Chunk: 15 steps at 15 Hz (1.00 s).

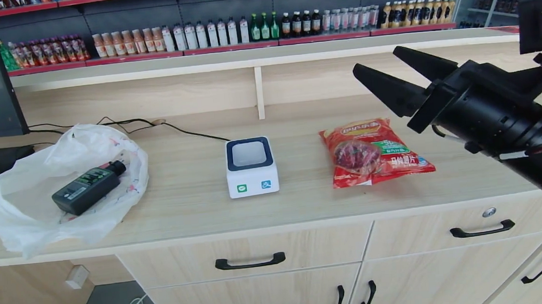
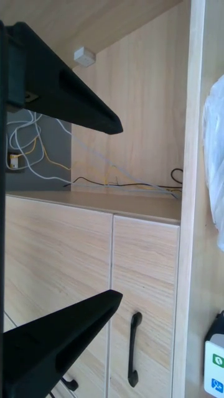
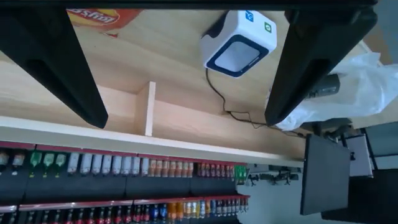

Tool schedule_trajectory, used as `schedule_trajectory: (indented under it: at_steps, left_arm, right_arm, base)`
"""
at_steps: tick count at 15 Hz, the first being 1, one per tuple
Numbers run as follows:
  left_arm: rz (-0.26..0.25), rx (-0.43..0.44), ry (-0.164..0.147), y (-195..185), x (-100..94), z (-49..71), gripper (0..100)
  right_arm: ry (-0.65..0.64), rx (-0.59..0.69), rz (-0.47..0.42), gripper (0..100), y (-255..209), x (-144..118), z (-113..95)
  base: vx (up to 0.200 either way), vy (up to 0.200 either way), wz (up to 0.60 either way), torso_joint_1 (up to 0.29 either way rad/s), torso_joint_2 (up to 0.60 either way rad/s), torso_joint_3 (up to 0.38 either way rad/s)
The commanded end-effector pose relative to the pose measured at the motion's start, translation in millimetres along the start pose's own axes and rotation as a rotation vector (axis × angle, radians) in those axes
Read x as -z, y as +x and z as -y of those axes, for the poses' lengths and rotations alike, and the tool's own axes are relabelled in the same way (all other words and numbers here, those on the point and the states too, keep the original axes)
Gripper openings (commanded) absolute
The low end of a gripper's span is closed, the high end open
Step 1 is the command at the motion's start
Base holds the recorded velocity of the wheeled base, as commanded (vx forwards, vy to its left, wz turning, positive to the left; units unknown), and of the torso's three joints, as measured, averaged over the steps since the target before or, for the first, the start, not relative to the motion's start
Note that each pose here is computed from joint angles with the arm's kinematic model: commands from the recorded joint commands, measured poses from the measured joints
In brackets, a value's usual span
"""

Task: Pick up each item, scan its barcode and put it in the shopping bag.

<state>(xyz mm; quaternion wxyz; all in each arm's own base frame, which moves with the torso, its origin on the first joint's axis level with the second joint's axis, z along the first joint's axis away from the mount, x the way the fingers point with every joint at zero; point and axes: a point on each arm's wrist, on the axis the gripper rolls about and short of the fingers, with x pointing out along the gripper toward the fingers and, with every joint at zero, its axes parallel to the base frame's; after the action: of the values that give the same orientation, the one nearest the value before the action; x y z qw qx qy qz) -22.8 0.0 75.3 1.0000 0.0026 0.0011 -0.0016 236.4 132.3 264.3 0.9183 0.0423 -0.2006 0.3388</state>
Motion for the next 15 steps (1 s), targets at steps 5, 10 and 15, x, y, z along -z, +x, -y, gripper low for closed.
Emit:
schedule_trajectory:
  at_steps: [5,10,15]
  left_arm:
    - [0.001,0.001,-0.001,0.0,0.0,0.0,100]
    - [0.001,0.0,-0.001,0.0,0.0,0.0,100]
    - [0.001,0.0,-0.001,0.0,0.0,0.0,100]
  right_arm:
    - [0.135,0.019,-0.354,100,3.9,0.3,0.9]
    - [0.138,0.198,-0.58,100,22.8,4.2,12.7]
    - [0.089,0.416,-0.797,100,51.3,17.3,35.8]
  base:
    - [0.0,0.0,0.0,0.0,0.0,0.0]
    - [0.0,0.0,0.0,0.0,0.0,0.0]
    - [0.0,0.0,0.0,0.0,0.0,0.0]
